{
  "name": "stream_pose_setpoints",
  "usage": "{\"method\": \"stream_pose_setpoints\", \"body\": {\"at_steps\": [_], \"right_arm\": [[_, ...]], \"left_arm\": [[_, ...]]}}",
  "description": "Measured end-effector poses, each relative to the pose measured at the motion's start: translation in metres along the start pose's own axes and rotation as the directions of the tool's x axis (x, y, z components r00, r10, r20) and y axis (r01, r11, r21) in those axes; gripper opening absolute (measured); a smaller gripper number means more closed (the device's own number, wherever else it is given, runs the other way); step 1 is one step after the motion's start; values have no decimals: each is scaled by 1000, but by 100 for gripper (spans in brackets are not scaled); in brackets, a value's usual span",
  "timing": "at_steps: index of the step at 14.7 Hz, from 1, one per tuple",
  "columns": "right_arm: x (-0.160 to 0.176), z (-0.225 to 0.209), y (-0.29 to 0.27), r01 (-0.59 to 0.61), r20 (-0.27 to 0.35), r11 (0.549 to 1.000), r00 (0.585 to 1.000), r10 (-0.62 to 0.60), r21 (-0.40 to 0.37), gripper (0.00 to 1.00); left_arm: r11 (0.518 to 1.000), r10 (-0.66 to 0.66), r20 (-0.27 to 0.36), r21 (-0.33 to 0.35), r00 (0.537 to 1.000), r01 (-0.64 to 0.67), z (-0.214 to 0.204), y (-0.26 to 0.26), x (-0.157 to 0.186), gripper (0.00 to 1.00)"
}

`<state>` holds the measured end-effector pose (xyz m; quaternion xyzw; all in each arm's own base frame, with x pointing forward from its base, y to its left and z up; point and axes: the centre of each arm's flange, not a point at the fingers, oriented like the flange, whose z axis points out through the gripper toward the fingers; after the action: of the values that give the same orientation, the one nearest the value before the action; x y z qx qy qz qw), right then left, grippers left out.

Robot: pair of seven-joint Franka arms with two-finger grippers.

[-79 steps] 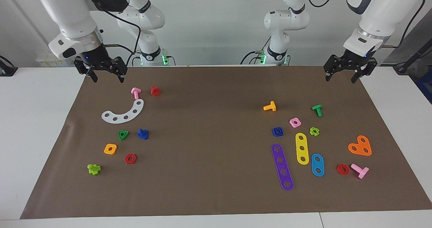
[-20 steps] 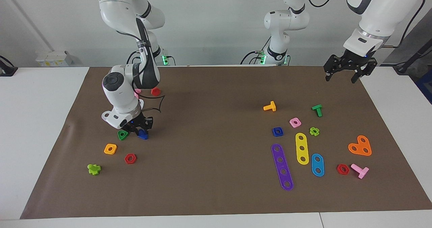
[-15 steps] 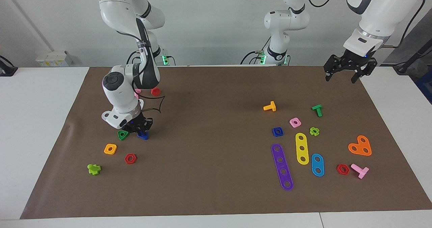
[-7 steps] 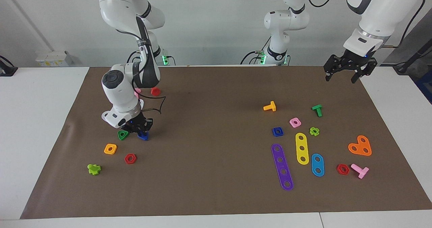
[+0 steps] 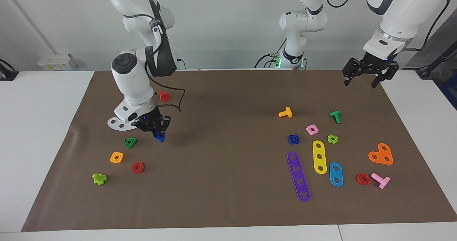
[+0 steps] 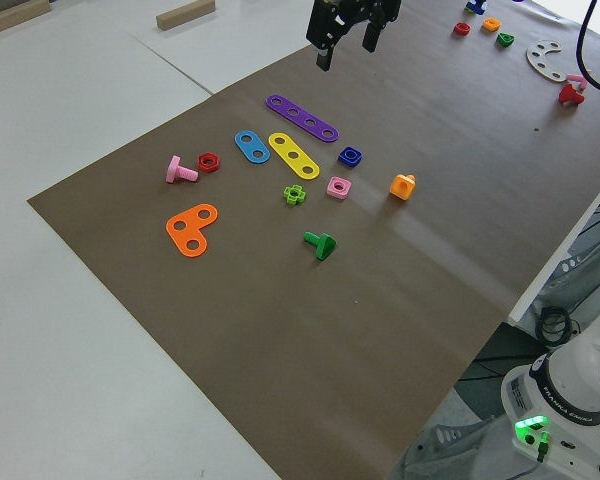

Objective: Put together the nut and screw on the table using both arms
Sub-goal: 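Carry the blue bolt toward the mat centre and set it down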

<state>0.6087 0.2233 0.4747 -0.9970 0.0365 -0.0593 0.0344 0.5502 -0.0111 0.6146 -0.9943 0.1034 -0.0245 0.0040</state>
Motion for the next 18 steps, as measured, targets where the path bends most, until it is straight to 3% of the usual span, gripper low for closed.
{"method": "stream_pose_setpoints", "body": {"at_steps": [4, 10, 18], "right_arm": [[-25, 42, -97, -31, -5, 999, 999, 31, 16, 19], [-68, 132, -181, -54, -46, 999, 997, 54, 1, 19], [-79, 164, -197, -72, -58, 997, 996, 73, 12, 19]], "left_arm": [[1000, 0, 0, 0, 1000, 0, 0, 0, 0, 100], [1000, 0, 0, 0, 1000, 0, 0, 0, 0, 100], [1000, 0, 0, 0, 1000, 0, 0, 0, 0, 100]]}}
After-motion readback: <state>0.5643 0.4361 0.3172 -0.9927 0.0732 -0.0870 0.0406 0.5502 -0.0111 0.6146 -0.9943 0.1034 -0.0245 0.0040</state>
